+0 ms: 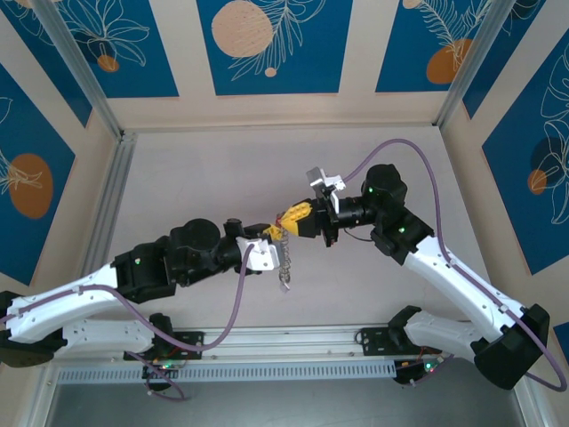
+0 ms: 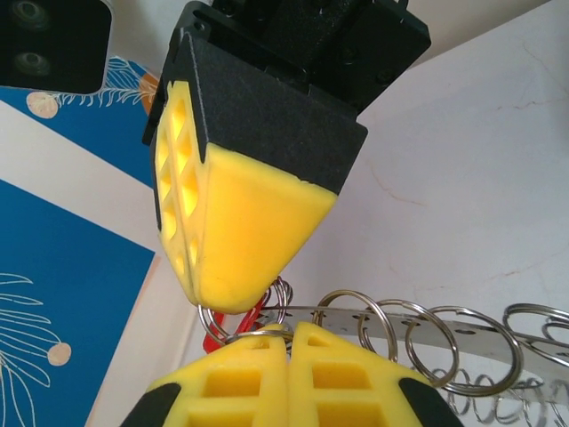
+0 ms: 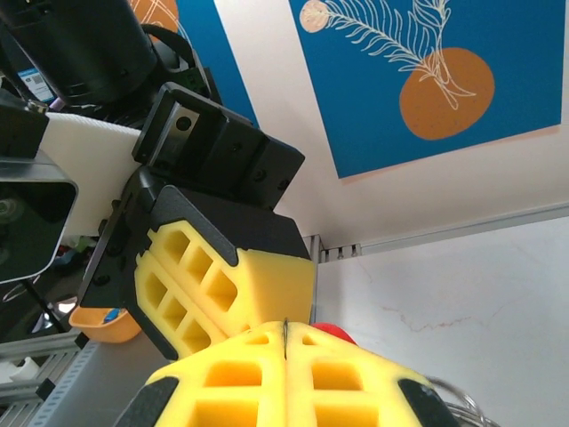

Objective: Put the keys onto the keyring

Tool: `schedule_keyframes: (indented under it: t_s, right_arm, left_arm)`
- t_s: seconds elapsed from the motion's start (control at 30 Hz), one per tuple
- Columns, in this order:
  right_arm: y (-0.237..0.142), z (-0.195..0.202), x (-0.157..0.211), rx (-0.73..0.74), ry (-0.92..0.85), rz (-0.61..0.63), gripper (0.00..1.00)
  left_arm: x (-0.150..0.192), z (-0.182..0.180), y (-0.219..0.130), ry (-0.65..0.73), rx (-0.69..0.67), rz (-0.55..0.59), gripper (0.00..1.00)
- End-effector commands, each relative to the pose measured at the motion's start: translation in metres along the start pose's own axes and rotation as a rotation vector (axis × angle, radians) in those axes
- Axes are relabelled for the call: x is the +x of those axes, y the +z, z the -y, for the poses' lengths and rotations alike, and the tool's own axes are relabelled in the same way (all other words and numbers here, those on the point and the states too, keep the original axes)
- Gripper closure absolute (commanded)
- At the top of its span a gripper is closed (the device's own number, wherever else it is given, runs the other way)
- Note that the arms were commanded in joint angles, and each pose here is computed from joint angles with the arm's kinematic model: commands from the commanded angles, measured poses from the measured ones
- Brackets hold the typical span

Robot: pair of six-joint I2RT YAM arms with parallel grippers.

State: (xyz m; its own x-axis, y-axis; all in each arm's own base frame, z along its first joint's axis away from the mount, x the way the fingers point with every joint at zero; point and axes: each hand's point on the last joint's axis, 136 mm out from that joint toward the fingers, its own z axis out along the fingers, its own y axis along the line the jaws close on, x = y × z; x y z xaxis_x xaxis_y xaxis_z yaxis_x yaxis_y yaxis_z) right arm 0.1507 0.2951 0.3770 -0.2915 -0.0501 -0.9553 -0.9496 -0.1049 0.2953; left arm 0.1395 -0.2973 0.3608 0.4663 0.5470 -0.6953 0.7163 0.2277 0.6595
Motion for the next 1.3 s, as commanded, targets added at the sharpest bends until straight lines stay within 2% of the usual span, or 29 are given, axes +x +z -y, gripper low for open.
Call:
schedule_keyframes:
  t_s: [0.0,0.3,0.6,0.9,1.07,1.27]
  right_arm:
    - [-0.007,-0.012,-0.027,0.014,-0.094,0.087,1.00]
    - [-0.008,-0.016,-0.029,-0.001,-0.112,0.120,1.00]
    - [-0.010,-0.023,-0.030,-0.027,-0.149,0.157,1.00]
    - [0.000,-0.031,-0.037,-0.040,-0.141,0.229,1.00]
    - [-0.002,-0.026,-0.037,0.005,-0.136,0.264,1.00]
    - [-0.003,-0.024,-0.034,0.021,-0.143,0.268,1.00]
  left_arm:
    - [0.011,0.019,0.006,0.030,0.053,-0.032,1.00]
    - [0.014,0.019,-0.001,0.002,0.048,-0.030,1.00]
    - [0.011,0.010,-0.007,-0.103,0.034,0.009,1.00]
    - [0.011,0.014,0.012,-0.071,0.044,-0.013,1.00]
    - [0.011,0.015,0.018,-0.059,0.045,-0.021,1.00]
    - [0.005,0.014,0.016,-0.084,0.044,0.015,1.00]
